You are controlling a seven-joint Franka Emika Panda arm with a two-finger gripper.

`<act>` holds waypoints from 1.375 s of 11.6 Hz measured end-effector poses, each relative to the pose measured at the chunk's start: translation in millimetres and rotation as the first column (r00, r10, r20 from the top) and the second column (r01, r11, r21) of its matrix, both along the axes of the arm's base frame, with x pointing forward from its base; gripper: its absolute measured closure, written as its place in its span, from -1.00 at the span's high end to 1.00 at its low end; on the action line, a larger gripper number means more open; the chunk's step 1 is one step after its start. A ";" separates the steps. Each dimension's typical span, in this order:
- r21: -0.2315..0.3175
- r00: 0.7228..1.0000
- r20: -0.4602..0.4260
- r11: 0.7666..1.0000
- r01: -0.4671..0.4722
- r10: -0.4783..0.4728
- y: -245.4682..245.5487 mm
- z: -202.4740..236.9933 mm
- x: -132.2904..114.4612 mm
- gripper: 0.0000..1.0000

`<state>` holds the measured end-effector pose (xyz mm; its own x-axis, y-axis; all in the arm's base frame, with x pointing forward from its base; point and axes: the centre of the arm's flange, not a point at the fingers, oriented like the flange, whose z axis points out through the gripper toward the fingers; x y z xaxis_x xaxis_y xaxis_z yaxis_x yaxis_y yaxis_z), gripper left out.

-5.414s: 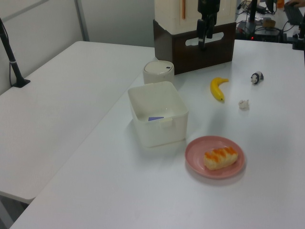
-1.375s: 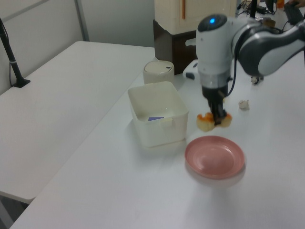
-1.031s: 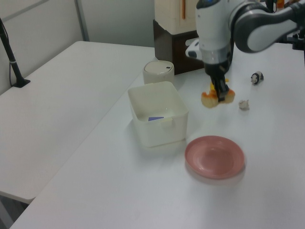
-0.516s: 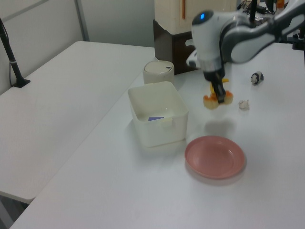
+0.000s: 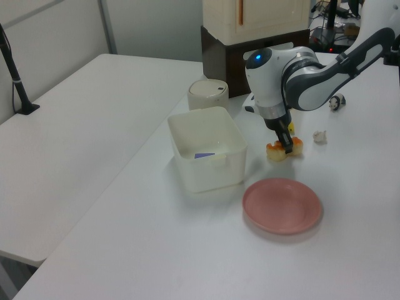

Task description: Put the bread on the table

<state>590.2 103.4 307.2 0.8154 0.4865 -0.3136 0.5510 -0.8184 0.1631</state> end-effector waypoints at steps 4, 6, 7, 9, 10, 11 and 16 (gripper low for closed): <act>0.006 1.000 0.028 1.000 0.011 -0.011 -3.1 9.8 7.8 0.52; 0.008 0.999 0.044 1.000 0.012 -0.012 -3.7 18.0 11.4 0.98; 0.009 0.998 0.057 1.000 0.011 -0.012 -3.7 24.9 12.8 1.00; 0.004 0.996 0.087 1.000 0.031 -0.031 -8.5 53.0 20.6 1.00; 0.028 0.992 0.089 0.996 0.089 -0.091 -18.0 80.3 26.7 1.00; 0.081 0.982 0.088 0.984 0.161 -0.168 -32.2 116.5 33.2 1.00; 0.222 0.921 0.175 0.925 0.308 -0.349 -86.9 224.9 45.7 1.00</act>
